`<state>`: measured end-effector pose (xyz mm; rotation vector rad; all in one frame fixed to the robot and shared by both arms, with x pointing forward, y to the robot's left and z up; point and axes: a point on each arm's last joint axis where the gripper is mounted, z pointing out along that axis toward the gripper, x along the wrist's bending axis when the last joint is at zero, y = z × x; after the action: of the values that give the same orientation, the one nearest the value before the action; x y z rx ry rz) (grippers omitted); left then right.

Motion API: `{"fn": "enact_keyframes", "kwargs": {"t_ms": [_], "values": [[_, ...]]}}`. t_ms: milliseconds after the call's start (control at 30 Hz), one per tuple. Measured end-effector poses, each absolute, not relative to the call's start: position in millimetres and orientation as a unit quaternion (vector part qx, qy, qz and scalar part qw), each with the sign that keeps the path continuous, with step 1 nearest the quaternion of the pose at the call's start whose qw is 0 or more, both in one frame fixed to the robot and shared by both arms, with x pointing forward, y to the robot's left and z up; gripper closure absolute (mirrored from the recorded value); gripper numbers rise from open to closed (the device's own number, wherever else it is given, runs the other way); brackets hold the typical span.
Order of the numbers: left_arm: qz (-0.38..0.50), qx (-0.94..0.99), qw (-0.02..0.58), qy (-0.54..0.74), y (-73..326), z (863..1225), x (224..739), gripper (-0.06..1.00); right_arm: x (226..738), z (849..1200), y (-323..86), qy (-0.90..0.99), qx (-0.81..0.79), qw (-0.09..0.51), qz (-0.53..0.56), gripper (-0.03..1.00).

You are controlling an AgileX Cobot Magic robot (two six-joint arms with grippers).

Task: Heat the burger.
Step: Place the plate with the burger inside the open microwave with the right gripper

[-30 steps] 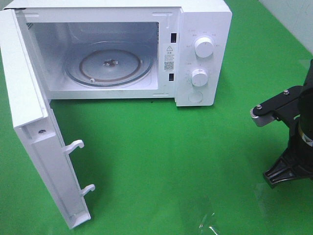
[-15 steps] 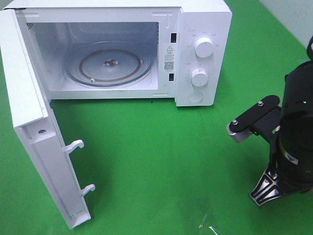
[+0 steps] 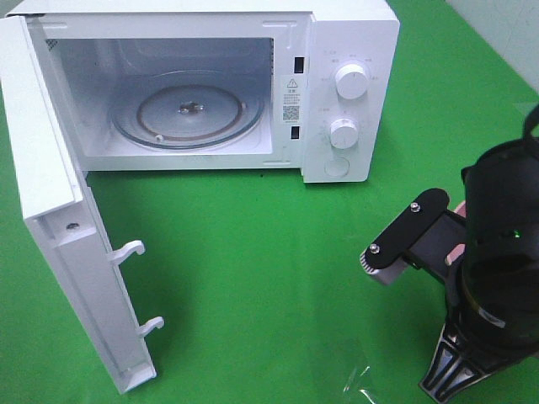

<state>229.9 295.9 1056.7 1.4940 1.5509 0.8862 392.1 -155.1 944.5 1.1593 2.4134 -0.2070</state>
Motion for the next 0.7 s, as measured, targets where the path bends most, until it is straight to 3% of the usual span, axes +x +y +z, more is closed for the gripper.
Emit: {"fn": "enact_keyframes", "kwargs": {"t_ms": [700], "values": [[0.35, 0.589, 0.395, 0.612, 295.9, 1056.7, 229.9, -0.03, 332.5, 953.1, -158.3, 0.91, 0.327, 0.249, -0.057, 0.92]]}}
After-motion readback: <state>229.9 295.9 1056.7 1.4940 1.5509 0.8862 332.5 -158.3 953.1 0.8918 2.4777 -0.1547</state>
